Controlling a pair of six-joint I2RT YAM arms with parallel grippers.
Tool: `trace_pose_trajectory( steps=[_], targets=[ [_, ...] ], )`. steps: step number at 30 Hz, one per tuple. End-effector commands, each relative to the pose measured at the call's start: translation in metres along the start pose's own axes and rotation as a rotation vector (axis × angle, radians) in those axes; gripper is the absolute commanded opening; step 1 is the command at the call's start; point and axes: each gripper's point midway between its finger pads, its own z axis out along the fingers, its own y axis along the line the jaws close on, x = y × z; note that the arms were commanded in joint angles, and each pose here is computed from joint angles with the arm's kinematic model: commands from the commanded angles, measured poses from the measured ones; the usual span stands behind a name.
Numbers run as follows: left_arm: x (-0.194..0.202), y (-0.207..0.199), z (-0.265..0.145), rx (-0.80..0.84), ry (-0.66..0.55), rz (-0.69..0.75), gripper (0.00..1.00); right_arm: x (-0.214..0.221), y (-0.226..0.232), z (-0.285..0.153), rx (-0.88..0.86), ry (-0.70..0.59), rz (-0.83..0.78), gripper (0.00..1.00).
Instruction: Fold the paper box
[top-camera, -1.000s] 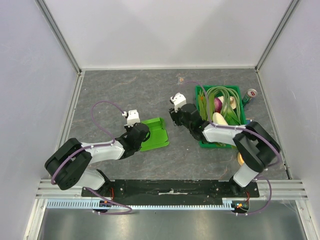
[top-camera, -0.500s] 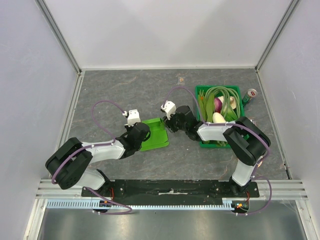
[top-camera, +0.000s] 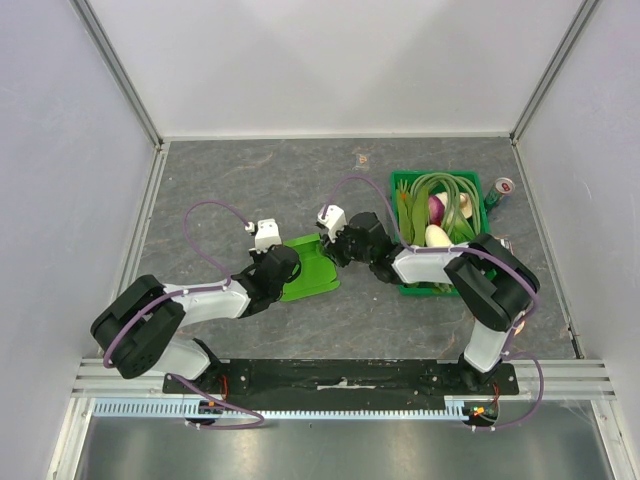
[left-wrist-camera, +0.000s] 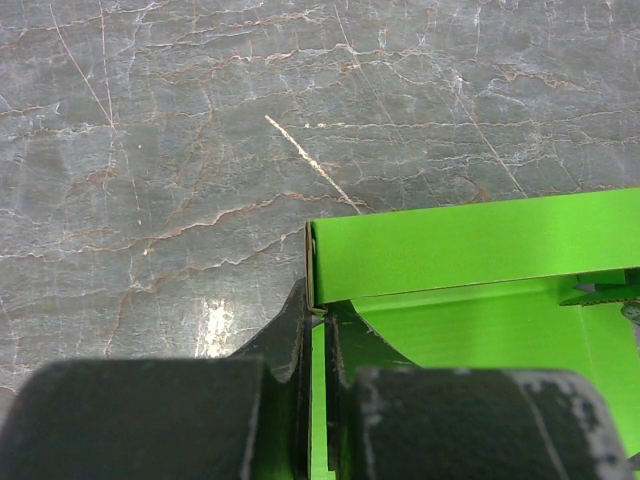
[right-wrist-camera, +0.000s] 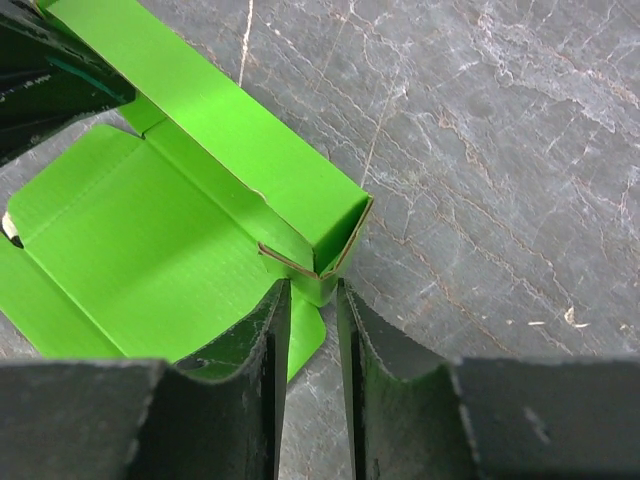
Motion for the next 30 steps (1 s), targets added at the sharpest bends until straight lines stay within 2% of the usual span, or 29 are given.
trace_pose_trajectory(
  steps=[1, 7, 9, 11, 15, 19, 25, 27, 30],
  targets=[
    [0.0, 0.002, 0.001, -0.018, 0.002, 0.028, 0.02, -0.03, 0.001, 0.008, 0.032, -0.115, -0.029, 0.3],
    [0.001, 0.0, 0.001, -0.009, 0.009, 0.027, 0.02, -0.033, 0.002, 0.019, 0.125, -0.158, -0.039, 0.21],
    [0.002, -0.001, 0.001, -0.008, 0.013, 0.031, 0.02, -0.035, -0.002, 0.019, 0.187, -0.184, -0.04, 0.21],
    [0.002, -0.001, 0.001, -0.007, 0.014, 0.031, 0.02, -0.037, 0.001, 0.019, 0.221, -0.199, -0.042, 0.26],
    [0.002, 0.0, 0.0, -0.007, 0.014, 0.036, 0.02, -0.039, -0.009, 0.021, 0.297, -0.229, -0.013, 0.25],
    [0.002, 0.0, 0.001, -0.007, 0.015, 0.037, 0.02, -0.042, -0.01, 0.026, 0.306, -0.239, -0.012, 0.25],
    [0.003, -0.001, 0.002, -0.006, 0.021, 0.044, 0.02, -0.044, -0.009, 0.032, 0.299, -0.25, 0.013, 0.31],
    [0.003, -0.002, 0.002, -0.004, 0.023, 0.045, 0.02, -0.044, -0.007, 0.034, 0.287, -0.247, 0.01, 0.3],
    [0.004, -0.003, 0.002, -0.001, 0.028, 0.046, 0.02, -0.046, -0.006, 0.038, 0.281, -0.245, 0.014, 0.24]
  ],
)
